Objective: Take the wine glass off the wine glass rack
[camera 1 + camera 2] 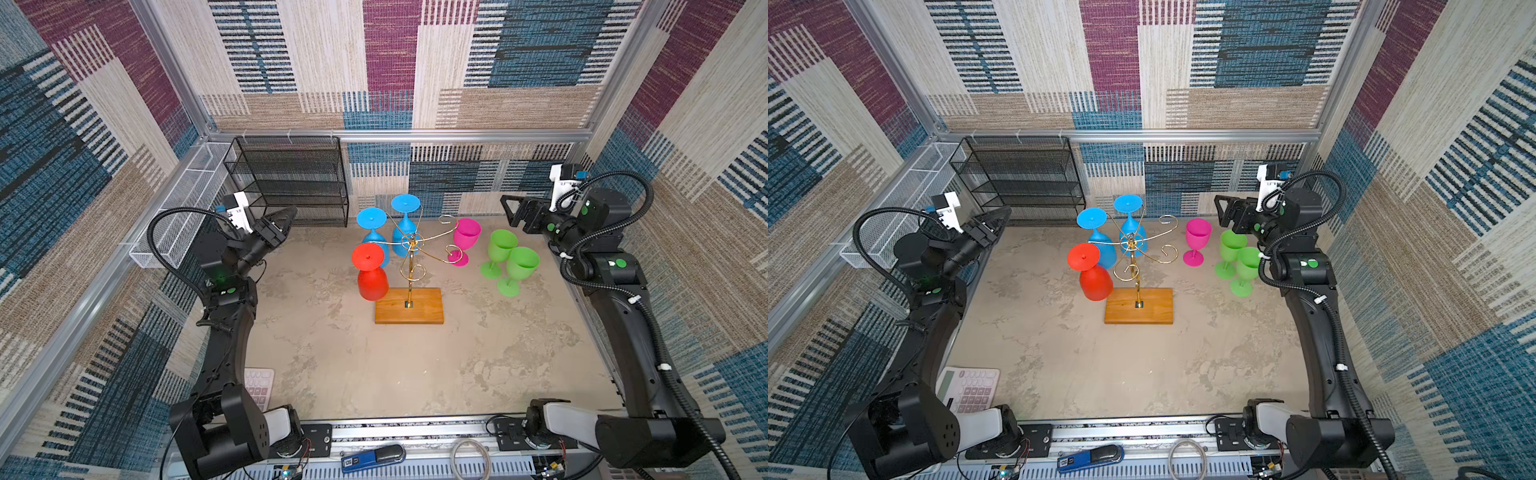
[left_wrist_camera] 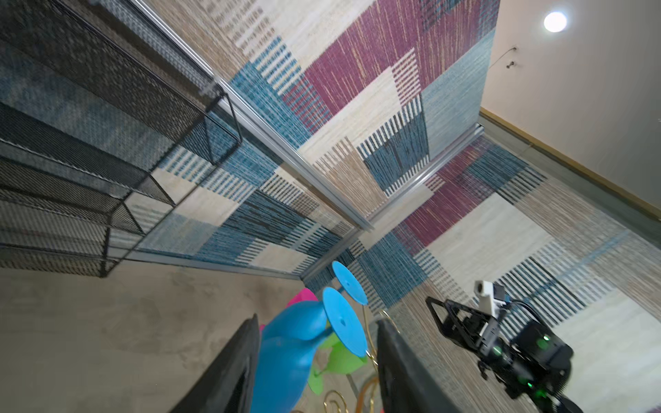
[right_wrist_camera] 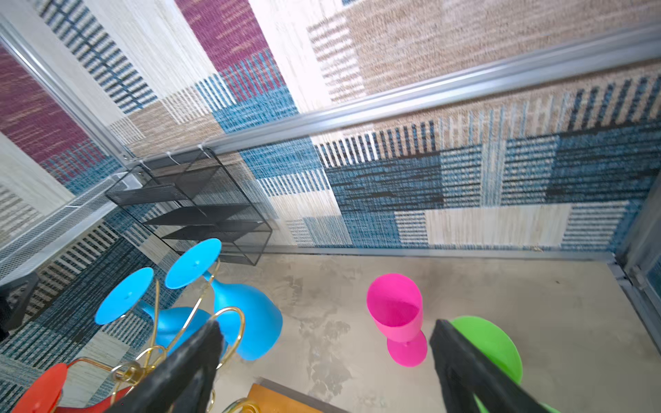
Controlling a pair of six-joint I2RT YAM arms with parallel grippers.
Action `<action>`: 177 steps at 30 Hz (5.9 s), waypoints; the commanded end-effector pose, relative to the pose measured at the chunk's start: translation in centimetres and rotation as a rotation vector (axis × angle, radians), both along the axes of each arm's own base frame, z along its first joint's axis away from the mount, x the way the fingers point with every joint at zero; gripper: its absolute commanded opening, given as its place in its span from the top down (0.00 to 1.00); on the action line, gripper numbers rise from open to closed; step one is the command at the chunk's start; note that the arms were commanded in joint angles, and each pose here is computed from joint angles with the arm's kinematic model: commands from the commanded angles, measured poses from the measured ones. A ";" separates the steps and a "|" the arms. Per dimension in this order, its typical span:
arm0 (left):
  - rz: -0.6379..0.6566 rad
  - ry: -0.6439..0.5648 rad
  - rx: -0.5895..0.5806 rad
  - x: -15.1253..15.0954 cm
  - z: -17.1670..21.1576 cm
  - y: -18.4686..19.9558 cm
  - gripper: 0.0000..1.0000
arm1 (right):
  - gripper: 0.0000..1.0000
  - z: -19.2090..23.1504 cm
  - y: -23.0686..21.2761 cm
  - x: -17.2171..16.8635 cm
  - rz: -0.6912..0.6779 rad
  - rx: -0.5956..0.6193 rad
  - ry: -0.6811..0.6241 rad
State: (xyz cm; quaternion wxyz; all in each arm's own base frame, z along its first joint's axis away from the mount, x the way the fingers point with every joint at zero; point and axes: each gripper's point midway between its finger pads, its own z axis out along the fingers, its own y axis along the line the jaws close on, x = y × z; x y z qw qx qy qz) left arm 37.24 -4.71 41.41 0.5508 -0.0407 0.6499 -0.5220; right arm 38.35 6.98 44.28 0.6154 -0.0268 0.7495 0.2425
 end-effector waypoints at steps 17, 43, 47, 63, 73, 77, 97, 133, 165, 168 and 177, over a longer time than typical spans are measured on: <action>-0.125 0.356 0.170 -9.9 -6.7 -8.0 0.43 | 0.01 5.0 7.0 -3.4 0.174 0.017 -0.253; -0.244 0.360 0.002 -6.6 -6.3 -12.3 0.51 | 0.01 3.7 8.1 -4.0 0.232 0.046 -0.246; -0.246 0.355 -0.003 -6.3 -5.9 -12.5 0.56 | 0.01 3.4 8.2 -3.9 0.233 0.045 -0.240; -0.270 0.359 -0.016 -6.1 -5.4 -13.0 0.83 | 0.01 2.9 8.3 -3.7 0.235 0.046 -0.229; -0.270 0.355 -0.029 -6.4 -4.8 -12.9 0.91 | 0.01 2.7 8.1 -3.8 0.229 0.047 -0.229; -0.270 0.357 -0.038 -6.5 -4.6 -12.9 0.92 | 0.01 2.6 8.1 -3.8 0.227 0.046 -0.226; -0.251 0.355 -0.096 -6.8 -2.8 -12.5 1.00 | 0.01 2.6 7.8 -4.2 0.215 0.039 -0.229; -0.271 0.352 -0.091 -4.4 -1.7 -14.1 1.00 | 0.01 2.6 7.5 -4.6 0.200 0.036 -0.227; -0.387 0.387 0.019 -7.8 -3.7 -15.7 1.00 | 0.01 2.3 7.4 -4.8 0.195 0.036 -0.218; -0.384 0.385 0.018 -7.7 -3.7 -15.7 1.00 | 0.01 2.3 7.2 -4.8 0.188 0.034 -0.218; -0.374 0.379 0.015 -7.1 -3.6 -15.7 1.00 | 0.01 2.4 7.1 -5.1 0.182 0.029 -0.223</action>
